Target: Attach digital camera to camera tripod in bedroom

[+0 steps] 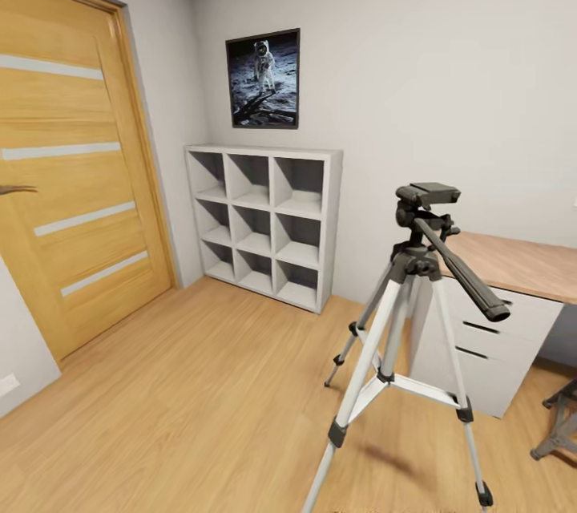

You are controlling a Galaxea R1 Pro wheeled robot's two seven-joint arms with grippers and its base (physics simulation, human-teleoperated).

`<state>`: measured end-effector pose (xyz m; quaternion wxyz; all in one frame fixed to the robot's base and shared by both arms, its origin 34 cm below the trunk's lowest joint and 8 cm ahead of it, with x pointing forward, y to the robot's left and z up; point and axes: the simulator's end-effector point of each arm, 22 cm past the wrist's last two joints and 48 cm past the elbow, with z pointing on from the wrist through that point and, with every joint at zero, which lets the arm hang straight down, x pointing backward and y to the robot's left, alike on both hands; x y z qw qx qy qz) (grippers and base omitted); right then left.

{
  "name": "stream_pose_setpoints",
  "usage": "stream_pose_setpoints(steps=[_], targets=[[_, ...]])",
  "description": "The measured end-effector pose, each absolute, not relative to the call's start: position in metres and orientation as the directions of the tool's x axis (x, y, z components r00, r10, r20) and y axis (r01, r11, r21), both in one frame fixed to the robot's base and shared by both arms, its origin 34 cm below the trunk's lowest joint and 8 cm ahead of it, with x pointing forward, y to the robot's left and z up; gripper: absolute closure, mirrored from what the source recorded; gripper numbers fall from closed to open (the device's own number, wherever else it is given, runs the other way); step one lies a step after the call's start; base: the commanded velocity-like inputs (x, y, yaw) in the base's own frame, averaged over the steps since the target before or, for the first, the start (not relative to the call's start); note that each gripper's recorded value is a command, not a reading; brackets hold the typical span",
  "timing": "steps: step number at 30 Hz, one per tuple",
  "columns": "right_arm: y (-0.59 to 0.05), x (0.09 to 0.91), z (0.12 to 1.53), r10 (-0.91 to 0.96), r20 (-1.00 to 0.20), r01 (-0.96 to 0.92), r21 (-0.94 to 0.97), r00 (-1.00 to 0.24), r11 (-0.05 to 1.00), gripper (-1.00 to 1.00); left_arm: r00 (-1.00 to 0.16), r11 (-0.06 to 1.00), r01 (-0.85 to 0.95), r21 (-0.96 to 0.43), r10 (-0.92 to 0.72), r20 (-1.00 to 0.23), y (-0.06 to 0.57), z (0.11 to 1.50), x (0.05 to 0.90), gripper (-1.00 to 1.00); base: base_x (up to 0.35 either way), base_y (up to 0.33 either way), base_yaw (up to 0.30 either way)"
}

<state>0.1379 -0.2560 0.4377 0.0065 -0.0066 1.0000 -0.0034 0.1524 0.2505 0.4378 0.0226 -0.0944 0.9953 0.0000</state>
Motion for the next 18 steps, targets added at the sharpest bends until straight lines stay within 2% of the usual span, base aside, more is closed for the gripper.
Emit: stream_pose_setpoints(steps=[18], targets=[[-0.2564,0.138,0.4377,-0.013,-0.014,-0.013,-0.008,-1.0,1.0,-1.0,-0.981,0.982,-0.188,-0.004,-0.188,-0.045,0.2506,0.4378,0.1524,-1.0,0.0,0.0,-0.247]])
